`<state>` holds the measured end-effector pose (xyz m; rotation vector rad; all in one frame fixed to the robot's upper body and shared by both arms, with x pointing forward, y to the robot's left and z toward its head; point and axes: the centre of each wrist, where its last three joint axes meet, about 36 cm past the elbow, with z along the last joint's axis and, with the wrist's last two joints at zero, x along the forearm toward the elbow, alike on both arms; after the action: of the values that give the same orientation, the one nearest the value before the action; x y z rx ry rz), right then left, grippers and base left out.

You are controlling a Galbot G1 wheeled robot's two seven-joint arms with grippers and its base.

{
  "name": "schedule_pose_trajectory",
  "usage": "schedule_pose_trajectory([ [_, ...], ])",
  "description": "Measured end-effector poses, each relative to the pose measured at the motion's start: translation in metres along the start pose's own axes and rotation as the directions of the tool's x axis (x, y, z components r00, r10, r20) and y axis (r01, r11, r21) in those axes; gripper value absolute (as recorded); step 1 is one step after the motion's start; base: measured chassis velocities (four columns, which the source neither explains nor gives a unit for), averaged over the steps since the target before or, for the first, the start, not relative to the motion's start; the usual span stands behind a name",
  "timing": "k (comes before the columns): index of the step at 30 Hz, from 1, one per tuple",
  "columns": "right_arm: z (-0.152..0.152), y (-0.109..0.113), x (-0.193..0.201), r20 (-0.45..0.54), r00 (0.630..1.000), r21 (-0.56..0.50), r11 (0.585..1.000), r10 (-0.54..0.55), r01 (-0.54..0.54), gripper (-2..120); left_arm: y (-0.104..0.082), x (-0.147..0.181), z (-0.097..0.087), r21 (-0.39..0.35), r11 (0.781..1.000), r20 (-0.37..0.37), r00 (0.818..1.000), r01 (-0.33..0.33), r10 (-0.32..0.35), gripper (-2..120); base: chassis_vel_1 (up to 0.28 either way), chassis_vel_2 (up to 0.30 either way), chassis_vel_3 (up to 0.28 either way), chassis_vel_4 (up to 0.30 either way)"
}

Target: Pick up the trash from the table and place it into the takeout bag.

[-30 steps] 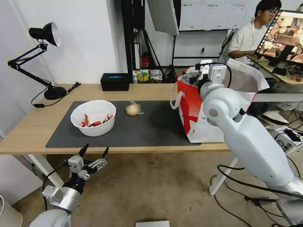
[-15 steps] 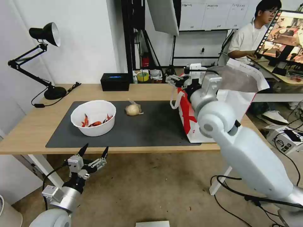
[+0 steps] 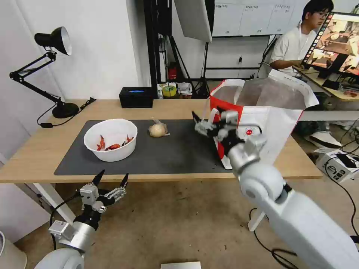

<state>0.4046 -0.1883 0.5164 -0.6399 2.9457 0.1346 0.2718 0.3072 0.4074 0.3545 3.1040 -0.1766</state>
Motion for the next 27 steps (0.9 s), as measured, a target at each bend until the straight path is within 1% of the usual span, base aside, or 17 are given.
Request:
schedule_pose_trajectory([
  [2,0.005,0.002,0.006,0.003,1.000,-0.002,1.000,-0.005,0.005,100,-0.001,0.000,0.000,0.000,1.000,0.001,1.000,0.000,0.000,100,0.000,0.000,0.000,0.000],
  [4,0.016,0.005,0.017,0.011,1.000,0.002,1.000,-0.004,0.004,100,-0.002,0.001,0.001,0.004,1.000,0.003,1.000,0.003,-0.003,100,0.000,0.000,0.000,0.000],
  [5,0.016,0.005,0.017,0.011,1.000,0.002,1.000,-0.004,0.004,100,-0.002,0.001,0.001,0.004,1.000,0.003,1.000,0.003,-0.003,100,0.000,0.000,0.000,0.000],
  [8,0.031,0.008,0.026,0.033,0.999,0.004,1.000,0.001,-0.001,100,-0.005,0.002,0.001,0.009,1.000,0.009,1.000,0.008,-0.008,100,0.000,0.000,0.000,0.000],
  [12,0.043,0.009,0.031,0.036,0.999,0.002,1.000,0.004,-0.004,100,-0.006,0.003,0.001,0.009,1.000,0.013,1.000,0.010,-0.010,100,0.000,0.000,0.000,0.000],
  [14,0.058,0.011,0.039,0.031,0.999,0.004,1.000,0.010,-0.010,100,-0.006,0.003,0.001,0.008,1.000,0.015,1.000,0.011,-0.011,100,0.000,0.000,0.000,0.000],
  [15,0.058,0.011,0.039,0.031,0.999,0.004,1.000,0.010,-0.010,100,-0.006,0.003,0.001,0.008,1.000,0.015,1.000,0.011,-0.011,100,0.000,0.000,0.000,0.000],
  [17,0.074,0.014,0.049,0.008,1.000,0.020,1.000,0.023,-0.024,100,-0.005,0.004,0.001,0.008,1.000,0.016,1.000,0.012,-0.012,100,0.000,0.000,0.000,0.000],
  [18,0.074,0.014,0.049,0.008,1.000,0.020,1.000,0.023,-0.024,100,-0.005,0.004,0.001,0.008,1.000,0.016,1.000,0.012,-0.012,100,0.000,0.000,0.000,0.000],
  [20,0.083,0.019,0.058,-0.020,0.999,0.022,0.999,0.033,-0.032,100,-0.005,0.004,0.002,0.008,1.000,0.015,1.000,0.012,-0.013,100,0.000,0.000,0.000,0.000],
  [27,0.095,0.024,0.074,-0.058,0.997,0.030,0.998,0.048,-0.046,100,-0.004,0.003,0.002,0.008,1.000,0.015,1.000,0.013,-0.013,100,0.000,0.000,0.000,0.000],
])
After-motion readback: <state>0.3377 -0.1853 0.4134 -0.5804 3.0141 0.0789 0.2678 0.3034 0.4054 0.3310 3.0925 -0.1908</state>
